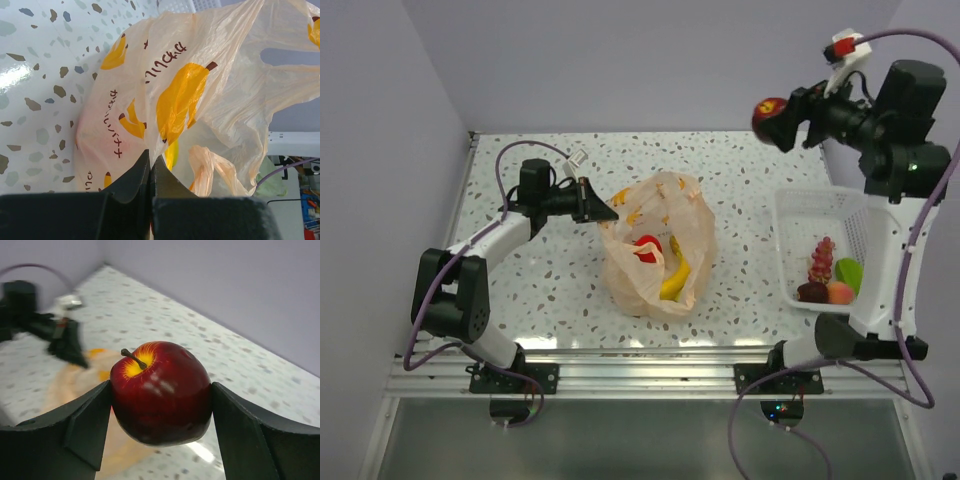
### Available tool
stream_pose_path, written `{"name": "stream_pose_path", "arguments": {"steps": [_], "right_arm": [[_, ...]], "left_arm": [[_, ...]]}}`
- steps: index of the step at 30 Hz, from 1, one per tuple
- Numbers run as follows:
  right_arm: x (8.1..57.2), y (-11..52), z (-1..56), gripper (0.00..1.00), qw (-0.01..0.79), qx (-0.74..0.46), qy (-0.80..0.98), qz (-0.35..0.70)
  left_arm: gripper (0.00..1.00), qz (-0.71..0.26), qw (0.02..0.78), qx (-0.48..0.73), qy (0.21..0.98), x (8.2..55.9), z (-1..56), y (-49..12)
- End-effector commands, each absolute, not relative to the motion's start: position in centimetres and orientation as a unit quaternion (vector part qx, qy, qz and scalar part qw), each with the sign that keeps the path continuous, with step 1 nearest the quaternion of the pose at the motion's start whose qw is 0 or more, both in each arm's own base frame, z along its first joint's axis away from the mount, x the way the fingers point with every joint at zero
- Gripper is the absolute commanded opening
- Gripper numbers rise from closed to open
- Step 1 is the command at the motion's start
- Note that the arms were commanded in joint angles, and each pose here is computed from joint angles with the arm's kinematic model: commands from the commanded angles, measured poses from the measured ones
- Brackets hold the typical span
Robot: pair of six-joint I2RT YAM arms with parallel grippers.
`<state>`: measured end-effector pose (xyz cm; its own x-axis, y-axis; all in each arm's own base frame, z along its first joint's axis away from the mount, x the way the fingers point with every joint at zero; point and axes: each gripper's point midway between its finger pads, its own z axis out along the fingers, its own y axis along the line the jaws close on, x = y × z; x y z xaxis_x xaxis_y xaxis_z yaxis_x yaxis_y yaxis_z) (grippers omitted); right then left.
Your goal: Place the fake fruits into the plastic bag and tie a complex knot
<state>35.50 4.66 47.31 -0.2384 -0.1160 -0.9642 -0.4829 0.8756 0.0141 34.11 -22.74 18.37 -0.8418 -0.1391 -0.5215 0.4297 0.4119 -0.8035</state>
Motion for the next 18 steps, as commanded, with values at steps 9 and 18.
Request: {"name": "stream_pose_path", "arguments": {"steps": [9, 18], "right_arm": [[25.2, 26.4, 38.5, 0.31, 0.396, -0.325, 0.718, 0.472], [30.3, 26.6, 30.4, 0.33, 0.409, -0.319, 0.797, 0.309]], "left_arm": [[0.00, -0.529, 0.289, 0.104, 0.791, 34.4, 19.1, -22.5], [0.00, -0.525, 0.288, 0.103, 0.795, 34.2, 19.0, -22.4]]}}
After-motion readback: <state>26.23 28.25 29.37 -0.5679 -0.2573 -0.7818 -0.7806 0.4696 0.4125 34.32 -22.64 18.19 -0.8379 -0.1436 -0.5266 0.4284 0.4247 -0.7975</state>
